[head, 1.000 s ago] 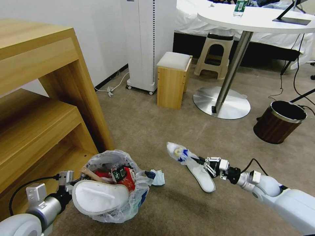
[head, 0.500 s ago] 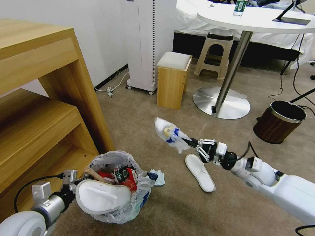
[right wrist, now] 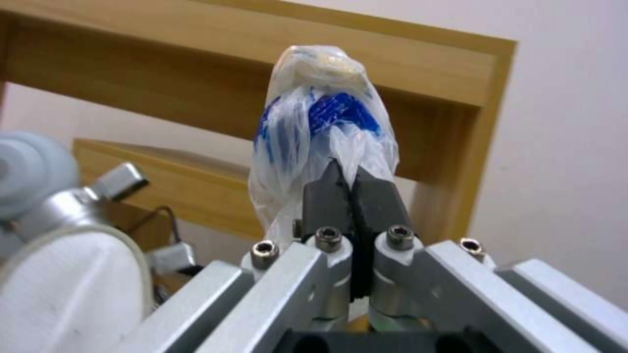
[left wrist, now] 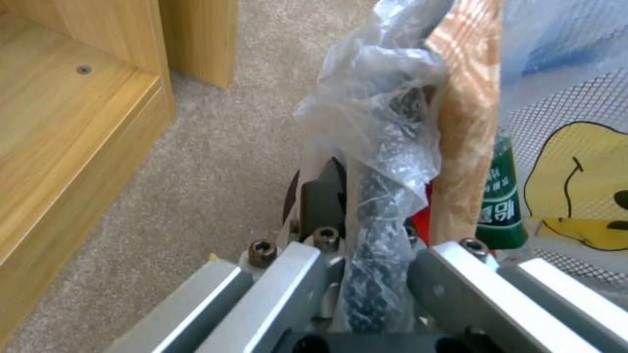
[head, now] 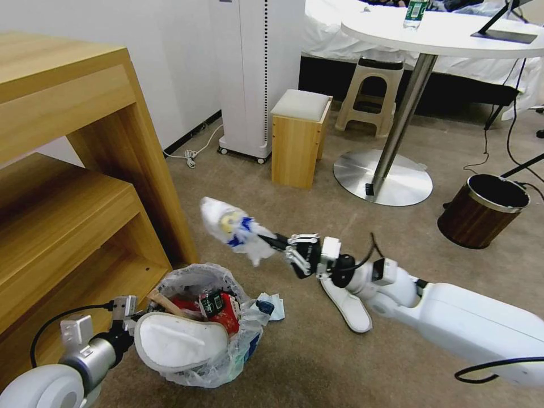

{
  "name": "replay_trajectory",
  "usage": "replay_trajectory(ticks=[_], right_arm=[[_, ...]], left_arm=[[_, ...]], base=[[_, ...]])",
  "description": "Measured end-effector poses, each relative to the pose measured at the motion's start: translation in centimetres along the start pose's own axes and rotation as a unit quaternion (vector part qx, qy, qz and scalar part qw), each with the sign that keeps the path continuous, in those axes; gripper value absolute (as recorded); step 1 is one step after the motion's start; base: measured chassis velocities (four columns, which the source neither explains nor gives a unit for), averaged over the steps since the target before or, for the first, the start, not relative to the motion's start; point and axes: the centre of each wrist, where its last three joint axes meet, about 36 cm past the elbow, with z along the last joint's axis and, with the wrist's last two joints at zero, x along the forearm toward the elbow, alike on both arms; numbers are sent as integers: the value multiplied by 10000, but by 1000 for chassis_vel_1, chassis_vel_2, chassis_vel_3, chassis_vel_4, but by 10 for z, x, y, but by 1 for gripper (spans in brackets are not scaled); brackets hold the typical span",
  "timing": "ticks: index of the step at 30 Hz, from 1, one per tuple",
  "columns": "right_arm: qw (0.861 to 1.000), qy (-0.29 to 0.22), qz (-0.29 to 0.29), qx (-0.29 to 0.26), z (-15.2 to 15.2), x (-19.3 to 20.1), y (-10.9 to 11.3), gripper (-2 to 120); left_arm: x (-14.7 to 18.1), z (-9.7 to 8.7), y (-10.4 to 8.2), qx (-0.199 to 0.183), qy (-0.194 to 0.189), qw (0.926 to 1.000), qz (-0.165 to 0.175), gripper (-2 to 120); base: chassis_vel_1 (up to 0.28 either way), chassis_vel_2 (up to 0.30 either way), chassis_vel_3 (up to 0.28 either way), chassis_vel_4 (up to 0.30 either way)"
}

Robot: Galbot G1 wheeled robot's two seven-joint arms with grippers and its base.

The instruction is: Pick up the trash bin and place the garbage on the floor into it.

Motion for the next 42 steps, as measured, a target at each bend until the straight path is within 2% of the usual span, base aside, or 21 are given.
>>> replay_trajectory(ticks=[9, 16, 42], right_arm=[[9990, -115, -387, -197, 12, -40, 10, 0], [9976, -121, -605, -305, 23, -56, 15, 0], [9947, 100, -873, -534, 61, -61, 43, 0]], left_arm=[[-5, 0, 4, 37, -29, 10000, -13, 0], [-7, 0, 4, 46, -53, 10000, -10, 0], [5, -11, -2, 85, -291, 9995, -16, 0]], base=[[0, 0, 0, 0], [0, 0, 0, 0], [0, 0, 0, 0]])
